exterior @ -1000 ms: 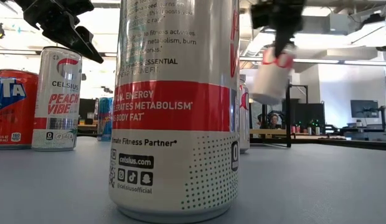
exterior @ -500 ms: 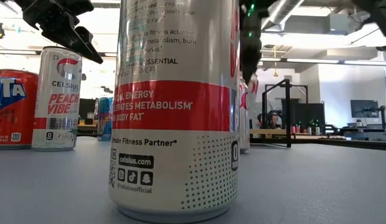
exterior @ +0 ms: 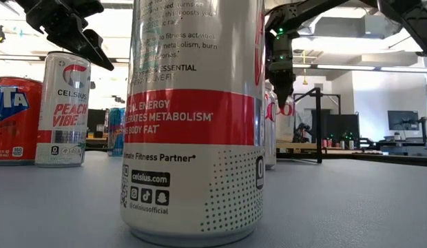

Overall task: Place canned beverage on shelf
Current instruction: Put the right silver soda can on the shelf

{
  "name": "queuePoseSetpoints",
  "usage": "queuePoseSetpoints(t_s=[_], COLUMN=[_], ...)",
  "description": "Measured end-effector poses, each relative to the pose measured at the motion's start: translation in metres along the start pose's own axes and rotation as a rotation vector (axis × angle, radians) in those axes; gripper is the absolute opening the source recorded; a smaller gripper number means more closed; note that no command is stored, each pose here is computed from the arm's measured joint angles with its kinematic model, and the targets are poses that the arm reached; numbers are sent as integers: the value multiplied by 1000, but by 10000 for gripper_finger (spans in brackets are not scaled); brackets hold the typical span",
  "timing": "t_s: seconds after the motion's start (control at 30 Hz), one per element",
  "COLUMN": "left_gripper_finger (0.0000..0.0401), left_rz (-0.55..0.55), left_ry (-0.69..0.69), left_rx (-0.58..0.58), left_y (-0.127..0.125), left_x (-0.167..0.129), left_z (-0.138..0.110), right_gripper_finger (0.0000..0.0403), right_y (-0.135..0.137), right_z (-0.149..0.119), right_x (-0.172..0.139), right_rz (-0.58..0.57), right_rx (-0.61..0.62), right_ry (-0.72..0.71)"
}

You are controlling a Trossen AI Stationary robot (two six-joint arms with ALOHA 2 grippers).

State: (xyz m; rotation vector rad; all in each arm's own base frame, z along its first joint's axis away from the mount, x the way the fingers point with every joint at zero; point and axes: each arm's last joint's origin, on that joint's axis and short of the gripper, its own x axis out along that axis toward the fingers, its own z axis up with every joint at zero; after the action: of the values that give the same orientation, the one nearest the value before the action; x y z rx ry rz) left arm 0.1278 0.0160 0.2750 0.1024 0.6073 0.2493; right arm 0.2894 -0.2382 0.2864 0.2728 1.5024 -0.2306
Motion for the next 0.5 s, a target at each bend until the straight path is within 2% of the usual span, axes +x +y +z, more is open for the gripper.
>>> queuePoseSetpoints(t_s=[0.5], left_gripper_finger=[322], left_rz=[11], left_ry=[0], left_rx=[1], left_y=[0], left_x=[0], left_z=[0], right_gripper_finger=[328], right_y=[6], right_z=[1], right_x=[0], right_rz=[2], right_rx=[-17], right_ry=[12])
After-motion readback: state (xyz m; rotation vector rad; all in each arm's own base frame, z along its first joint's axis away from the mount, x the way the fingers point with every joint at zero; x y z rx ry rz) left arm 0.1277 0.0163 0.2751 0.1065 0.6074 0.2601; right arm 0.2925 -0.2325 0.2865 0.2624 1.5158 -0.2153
